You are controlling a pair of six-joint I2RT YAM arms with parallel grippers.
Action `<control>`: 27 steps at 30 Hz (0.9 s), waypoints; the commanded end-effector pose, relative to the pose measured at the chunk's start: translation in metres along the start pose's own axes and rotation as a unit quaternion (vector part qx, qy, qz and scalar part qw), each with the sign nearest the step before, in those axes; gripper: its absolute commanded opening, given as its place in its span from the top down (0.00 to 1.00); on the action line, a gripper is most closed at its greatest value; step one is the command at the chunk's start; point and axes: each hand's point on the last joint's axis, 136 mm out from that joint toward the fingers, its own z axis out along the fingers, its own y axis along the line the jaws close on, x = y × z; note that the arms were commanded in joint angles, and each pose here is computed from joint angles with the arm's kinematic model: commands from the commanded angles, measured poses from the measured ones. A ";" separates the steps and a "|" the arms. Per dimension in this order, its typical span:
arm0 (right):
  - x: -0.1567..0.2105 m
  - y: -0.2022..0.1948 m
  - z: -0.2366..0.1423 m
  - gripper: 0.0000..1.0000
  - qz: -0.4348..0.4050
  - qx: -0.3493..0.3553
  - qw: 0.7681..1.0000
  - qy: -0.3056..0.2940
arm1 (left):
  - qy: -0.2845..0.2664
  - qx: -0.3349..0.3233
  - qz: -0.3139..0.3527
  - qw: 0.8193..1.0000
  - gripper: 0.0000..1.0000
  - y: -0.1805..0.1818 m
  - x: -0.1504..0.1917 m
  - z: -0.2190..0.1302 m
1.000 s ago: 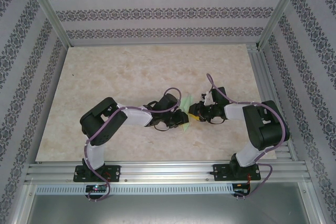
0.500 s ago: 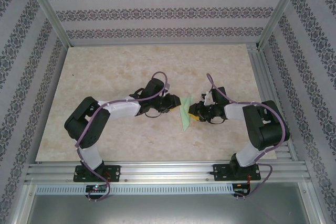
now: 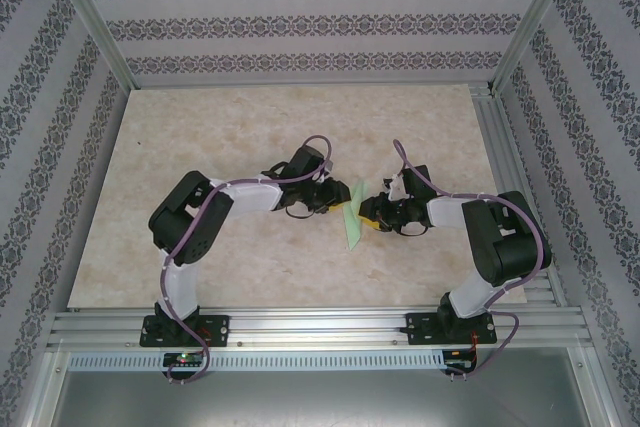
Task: Fold a paper plane with a square sheet of paper (fold left side to right side)
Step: Fold the wing for the fifth time at the center of the table.
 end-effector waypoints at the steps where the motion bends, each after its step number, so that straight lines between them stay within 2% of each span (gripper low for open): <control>1: -0.004 0.000 0.005 0.67 -0.014 0.008 1.000 -0.003 | 0.011 0.007 0.015 1.000 0.66 -0.008 -0.001 0.004; 12: -0.004 0.001 0.005 0.66 -0.017 0.008 1.000 -0.001 | 0.021 0.010 0.010 1.000 0.67 -0.007 -0.002 0.017; 27: -0.005 0.001 0.005 0.67 -0.017 0.010 1.000 -0.001 | 0.027 0.018 0.010 0.999 0.84 -0.010 -0.004 0.024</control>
